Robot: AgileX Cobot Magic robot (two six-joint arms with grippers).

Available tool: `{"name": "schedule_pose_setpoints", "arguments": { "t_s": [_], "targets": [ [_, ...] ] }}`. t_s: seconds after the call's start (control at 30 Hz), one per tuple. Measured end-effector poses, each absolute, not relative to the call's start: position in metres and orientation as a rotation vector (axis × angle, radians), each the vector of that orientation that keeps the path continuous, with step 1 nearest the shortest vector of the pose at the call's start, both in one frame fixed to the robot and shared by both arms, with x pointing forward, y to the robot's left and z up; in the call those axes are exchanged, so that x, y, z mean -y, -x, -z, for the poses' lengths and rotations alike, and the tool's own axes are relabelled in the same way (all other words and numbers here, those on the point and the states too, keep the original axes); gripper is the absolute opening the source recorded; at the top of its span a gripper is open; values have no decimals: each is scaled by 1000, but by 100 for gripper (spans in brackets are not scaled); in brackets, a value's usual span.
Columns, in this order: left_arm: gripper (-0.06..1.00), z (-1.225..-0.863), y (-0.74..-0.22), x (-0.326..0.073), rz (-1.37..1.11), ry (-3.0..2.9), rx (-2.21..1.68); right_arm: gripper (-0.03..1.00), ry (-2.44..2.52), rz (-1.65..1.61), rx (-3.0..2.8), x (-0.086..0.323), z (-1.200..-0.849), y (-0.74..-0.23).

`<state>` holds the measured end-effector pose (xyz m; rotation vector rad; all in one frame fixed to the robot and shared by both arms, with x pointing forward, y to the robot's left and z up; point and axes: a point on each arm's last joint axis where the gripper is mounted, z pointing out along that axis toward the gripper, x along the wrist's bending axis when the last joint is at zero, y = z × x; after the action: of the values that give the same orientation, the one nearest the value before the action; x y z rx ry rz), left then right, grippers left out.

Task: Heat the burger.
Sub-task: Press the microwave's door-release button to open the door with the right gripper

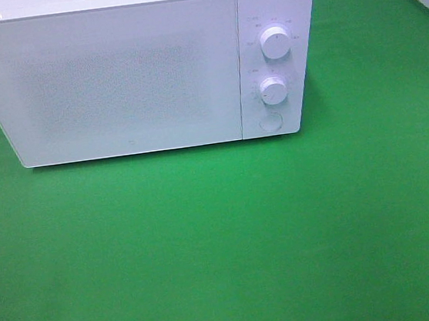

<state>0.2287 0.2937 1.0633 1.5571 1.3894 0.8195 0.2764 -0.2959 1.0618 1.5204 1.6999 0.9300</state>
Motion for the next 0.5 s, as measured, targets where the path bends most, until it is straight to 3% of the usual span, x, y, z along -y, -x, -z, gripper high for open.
{"name": "schedule_pose_setpoints", "arguments": {
  "t_s": [0.5],
  "targets": [
    [97, -1063, -229, -294, -819, -1557, -1389, 76, -1485, -980, -1644, 300, -1051, -236]
  ]
}}
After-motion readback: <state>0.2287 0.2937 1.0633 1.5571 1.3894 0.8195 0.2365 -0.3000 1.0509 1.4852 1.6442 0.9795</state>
